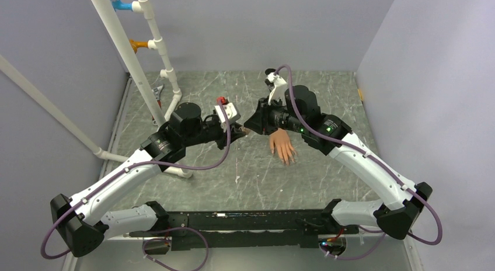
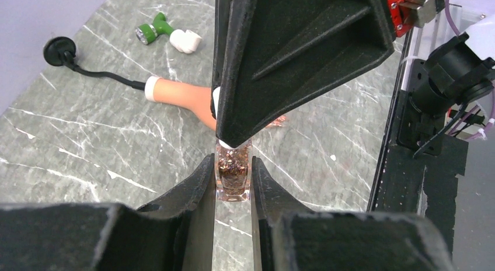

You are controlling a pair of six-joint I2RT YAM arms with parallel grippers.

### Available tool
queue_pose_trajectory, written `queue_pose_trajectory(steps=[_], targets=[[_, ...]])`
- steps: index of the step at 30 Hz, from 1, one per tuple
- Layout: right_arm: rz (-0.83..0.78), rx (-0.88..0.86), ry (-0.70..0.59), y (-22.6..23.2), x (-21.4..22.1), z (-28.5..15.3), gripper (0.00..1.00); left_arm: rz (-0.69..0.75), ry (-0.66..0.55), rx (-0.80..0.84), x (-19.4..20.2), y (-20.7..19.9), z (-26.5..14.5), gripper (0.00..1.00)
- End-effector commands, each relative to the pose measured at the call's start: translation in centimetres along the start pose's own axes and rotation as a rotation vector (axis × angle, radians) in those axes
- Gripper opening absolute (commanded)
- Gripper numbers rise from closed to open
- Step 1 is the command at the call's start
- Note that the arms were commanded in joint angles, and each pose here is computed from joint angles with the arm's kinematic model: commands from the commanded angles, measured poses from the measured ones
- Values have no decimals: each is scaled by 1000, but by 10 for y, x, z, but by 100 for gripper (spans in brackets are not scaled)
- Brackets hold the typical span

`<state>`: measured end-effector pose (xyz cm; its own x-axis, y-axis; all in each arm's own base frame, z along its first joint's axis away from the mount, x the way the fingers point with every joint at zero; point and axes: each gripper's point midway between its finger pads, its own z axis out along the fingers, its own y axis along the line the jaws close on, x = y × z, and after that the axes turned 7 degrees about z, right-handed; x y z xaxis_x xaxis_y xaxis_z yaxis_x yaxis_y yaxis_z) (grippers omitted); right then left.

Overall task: Paint the nails
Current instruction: Unscrew the nail polish bottle.

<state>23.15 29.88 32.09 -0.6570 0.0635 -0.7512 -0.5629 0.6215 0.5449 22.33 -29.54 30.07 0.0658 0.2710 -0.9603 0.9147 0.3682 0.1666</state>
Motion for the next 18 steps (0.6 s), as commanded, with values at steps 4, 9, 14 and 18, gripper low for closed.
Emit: queue_pose_trajectory(steps=[4,9,14,18], targets=[[-178,-133,2,18,7,-13,0,53,-102,57,-28,-9,-3,0],[-307,-234,-2,28,17,-24,0,82,-136,160,-33,-28,-7,0],[-401,-336,5,39,28,-35,0,132,-176,323,-37,-55,-15,0],[-435,-347,16,37,34,-37,0,132,-188,389,-39,-65,-17,0]])
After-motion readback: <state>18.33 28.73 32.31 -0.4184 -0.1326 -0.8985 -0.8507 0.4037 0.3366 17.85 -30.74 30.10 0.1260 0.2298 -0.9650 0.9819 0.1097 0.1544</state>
